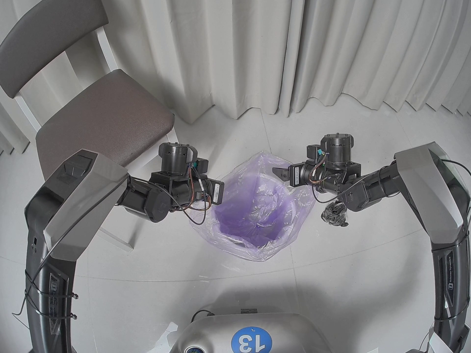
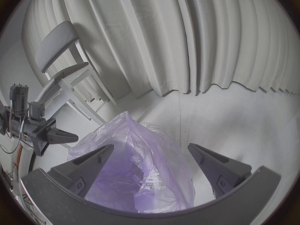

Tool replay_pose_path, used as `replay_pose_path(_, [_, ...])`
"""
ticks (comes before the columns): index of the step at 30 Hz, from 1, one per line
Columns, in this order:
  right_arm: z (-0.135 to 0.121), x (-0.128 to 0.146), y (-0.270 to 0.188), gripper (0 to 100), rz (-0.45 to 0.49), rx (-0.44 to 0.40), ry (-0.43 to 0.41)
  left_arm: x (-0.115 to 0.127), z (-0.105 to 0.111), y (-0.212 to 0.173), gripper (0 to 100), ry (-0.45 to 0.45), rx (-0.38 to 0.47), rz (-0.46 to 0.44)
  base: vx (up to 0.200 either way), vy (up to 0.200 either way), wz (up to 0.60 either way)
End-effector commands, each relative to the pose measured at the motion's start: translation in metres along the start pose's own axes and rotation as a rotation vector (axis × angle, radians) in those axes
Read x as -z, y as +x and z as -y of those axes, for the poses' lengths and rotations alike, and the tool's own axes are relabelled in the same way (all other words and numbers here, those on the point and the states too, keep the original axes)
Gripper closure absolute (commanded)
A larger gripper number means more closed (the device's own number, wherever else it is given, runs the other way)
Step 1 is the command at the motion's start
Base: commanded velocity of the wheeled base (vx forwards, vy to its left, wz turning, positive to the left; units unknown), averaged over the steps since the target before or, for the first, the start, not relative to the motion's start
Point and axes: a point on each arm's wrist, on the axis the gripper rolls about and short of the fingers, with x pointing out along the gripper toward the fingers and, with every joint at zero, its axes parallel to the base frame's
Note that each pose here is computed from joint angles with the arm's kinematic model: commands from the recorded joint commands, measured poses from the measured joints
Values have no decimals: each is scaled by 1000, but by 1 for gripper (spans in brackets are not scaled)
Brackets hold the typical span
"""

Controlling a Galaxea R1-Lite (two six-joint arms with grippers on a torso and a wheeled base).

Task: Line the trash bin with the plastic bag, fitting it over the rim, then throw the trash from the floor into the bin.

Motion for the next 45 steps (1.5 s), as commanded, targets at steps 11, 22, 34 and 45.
replay_pose_path(11, [-2, 0, -6, 0, -10, -3, -3, 23, 13, 26, 0, 16, 25, -38, 0, 0, 0])
replay_pose_path(22, [1, 2, -4, 0, -10, 2, -1, 13, -2, 30, 100, 11, -11, 5, 0, 0, 0])
replay_pose_path(34, [6, 3, -4, 0, -7, 8, 5, -19, -27, 32, 100, 3, -97, 56, 0, 0, 0])
replay_pose_path(45, [8, 12, 4, 0, 12, 6, 7, -37, -37, 31, 100, -6, -123, 42, 0, 0, 0])
